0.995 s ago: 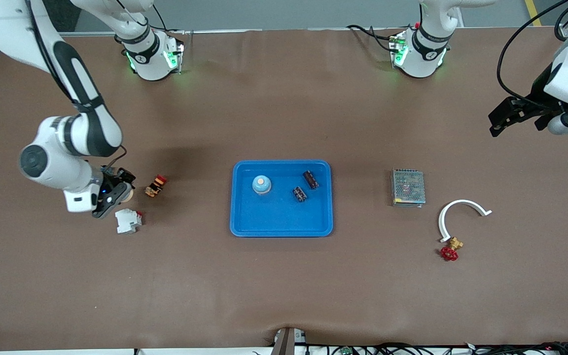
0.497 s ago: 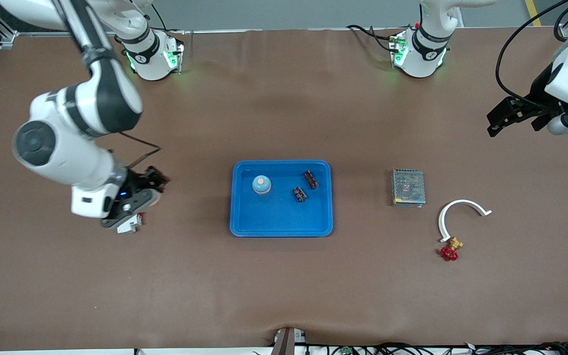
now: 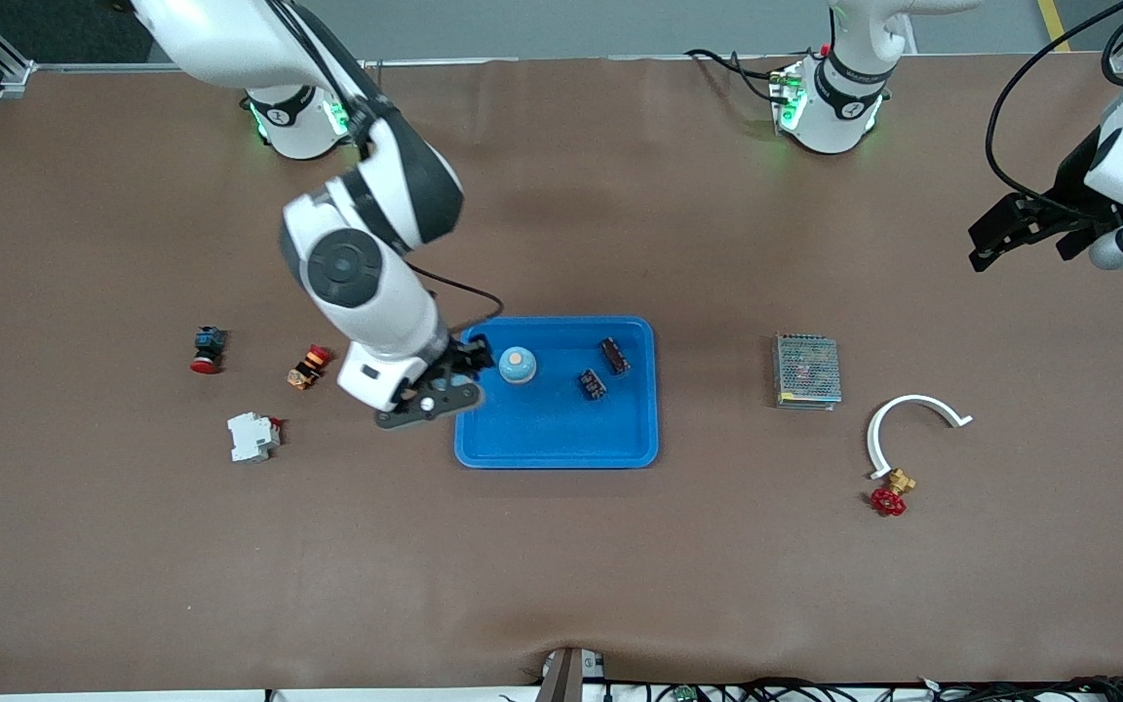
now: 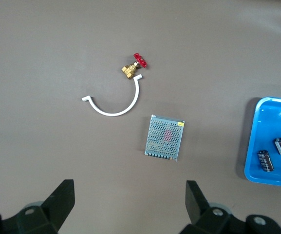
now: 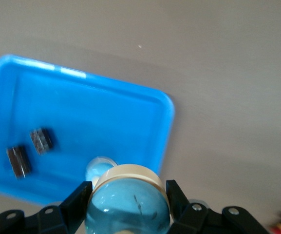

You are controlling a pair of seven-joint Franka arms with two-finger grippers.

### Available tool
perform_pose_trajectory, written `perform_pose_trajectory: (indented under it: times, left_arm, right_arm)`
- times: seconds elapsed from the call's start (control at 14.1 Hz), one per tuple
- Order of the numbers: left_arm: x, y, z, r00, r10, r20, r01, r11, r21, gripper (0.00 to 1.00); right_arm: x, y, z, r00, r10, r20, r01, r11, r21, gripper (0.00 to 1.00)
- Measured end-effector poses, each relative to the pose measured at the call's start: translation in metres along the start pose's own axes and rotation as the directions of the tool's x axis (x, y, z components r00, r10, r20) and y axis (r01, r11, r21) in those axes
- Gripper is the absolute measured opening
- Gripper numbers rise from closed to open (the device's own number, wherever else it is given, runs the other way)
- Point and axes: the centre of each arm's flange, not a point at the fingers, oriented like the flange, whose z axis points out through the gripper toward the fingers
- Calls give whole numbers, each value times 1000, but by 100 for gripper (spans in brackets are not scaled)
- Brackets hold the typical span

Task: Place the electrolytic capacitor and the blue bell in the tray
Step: 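Carry the blue bell into the tray with the right gripper and release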

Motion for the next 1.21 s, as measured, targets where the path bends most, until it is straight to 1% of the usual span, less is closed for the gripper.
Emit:
perform_pose_trajectory:
  times: [0.14,0.36,0.5,0.92,1.21]
  left_arm:
    - [0,0,1,1000,1,2,-1,1000,0,100]
    - [1,2,4,1000,4,9,-4,1000,1,100]
    - [1,5,5,1000,11,13,-11,1000,2,100]
    - [-3,8,6,999,17,30,-17,1000,6,100]
    - [-3,10,5,999,20,31,-21,1000,6,100]
  right_arm:
    - [1,-19,35,999,43,-13,-43,999,5,69]
    - [2,-24,65,997,78,-11,-78,997,4,69]
    - [5,-21,81,996,84,-17,-84,996,3,69]
    - [4,-15,144,996,89,-3,-89,996,-5,69]
    - [3,-11,162,996,89,-1,-89,996,-11,69]
